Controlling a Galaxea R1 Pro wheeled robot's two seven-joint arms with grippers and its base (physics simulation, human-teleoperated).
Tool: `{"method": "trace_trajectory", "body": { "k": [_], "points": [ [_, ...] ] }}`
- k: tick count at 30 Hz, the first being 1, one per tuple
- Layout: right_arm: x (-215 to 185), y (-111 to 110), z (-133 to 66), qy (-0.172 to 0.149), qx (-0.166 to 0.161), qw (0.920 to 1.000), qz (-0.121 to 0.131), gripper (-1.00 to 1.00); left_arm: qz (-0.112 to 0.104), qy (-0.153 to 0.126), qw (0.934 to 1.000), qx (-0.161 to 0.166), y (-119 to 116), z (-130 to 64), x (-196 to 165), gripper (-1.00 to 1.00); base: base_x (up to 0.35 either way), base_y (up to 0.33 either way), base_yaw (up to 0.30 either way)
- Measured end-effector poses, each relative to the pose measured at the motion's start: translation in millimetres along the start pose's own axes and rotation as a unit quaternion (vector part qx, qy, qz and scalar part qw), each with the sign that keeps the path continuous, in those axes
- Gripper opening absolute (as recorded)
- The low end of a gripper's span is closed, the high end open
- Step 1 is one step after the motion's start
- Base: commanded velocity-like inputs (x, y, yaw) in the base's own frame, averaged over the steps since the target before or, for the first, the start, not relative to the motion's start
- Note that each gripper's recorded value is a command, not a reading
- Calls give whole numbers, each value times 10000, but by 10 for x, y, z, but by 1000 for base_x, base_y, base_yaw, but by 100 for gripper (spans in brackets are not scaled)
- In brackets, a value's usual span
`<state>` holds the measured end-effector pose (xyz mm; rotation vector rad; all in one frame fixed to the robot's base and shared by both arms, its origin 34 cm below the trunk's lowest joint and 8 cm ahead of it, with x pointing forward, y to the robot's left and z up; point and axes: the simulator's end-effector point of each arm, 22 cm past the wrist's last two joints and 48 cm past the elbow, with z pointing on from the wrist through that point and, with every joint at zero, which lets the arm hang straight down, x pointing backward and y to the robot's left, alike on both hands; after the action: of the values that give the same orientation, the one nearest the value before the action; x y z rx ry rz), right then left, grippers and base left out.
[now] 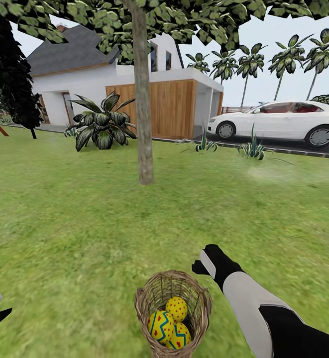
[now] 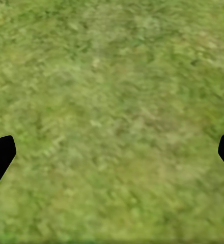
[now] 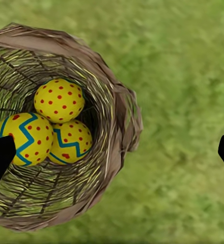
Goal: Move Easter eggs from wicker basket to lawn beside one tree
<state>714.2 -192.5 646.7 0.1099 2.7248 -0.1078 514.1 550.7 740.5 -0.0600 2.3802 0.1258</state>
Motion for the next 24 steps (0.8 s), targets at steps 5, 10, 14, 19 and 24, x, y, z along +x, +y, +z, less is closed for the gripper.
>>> {"method": "trace_trajectory", "body": {
  "k": [5,10,14,19,24],
  "points": [
    [45,4,82,-6,1,10000,2,100,0,1,10000,1,-6,61,74,100,0,0,0],
    [94,11,164,-9,-1,10000,4,100,-2,8,10000,1,-13,122,151,100,0,0,0],
    [134,12,231,-8,0,10000,9,100,-8,41,10000,1,-18,171,227,100,0,0,0],
    [184,16,315,-9,-2,10000,14,100,-20,108,9999,2,-24,232,333,100,0,0,0],
    [239,21,400,-8,-5,10000,19,100,-22,121,9999,2,-30,294,418,100,0,0,0]
  ]
}}
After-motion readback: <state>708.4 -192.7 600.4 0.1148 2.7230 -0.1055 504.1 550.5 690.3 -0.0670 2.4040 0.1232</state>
